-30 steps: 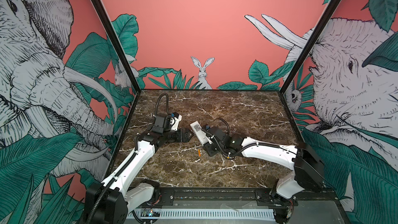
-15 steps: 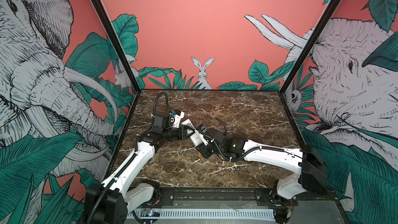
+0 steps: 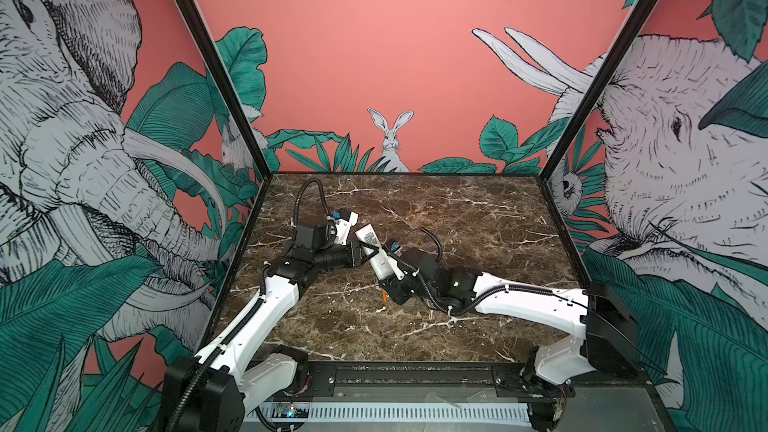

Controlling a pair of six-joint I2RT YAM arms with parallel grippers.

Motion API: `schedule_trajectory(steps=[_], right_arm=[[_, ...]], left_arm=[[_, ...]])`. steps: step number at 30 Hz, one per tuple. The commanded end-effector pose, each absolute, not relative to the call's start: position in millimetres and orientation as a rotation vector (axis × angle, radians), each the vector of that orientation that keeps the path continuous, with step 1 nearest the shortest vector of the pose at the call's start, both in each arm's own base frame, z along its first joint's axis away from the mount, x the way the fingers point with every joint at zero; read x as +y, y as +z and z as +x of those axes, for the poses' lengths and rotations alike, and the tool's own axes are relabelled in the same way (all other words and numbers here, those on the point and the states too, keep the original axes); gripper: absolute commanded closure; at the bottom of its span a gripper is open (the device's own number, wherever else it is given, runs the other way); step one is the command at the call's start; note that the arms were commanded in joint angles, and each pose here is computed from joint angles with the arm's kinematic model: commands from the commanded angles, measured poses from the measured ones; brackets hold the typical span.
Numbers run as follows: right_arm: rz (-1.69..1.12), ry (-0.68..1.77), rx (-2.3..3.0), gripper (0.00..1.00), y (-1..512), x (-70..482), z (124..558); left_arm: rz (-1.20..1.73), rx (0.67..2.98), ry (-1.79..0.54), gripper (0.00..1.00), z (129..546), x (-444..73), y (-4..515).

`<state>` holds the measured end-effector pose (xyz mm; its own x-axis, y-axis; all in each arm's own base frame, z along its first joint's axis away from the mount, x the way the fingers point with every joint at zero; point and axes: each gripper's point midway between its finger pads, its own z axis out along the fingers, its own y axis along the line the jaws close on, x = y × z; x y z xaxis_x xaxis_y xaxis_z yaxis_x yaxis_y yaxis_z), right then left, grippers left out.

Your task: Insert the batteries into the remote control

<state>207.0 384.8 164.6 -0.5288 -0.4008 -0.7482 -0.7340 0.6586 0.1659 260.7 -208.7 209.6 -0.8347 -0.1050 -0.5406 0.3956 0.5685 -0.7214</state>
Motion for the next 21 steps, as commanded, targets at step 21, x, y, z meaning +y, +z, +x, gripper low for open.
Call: schedule_trajectory(steps=[21], right_arm=[[-0.177, 1.319, 2.349, 0.10, 159, 408, 278]], left_arm=[[0.088, 1.870, -0.995, 1.00, 277, -168, 209]])
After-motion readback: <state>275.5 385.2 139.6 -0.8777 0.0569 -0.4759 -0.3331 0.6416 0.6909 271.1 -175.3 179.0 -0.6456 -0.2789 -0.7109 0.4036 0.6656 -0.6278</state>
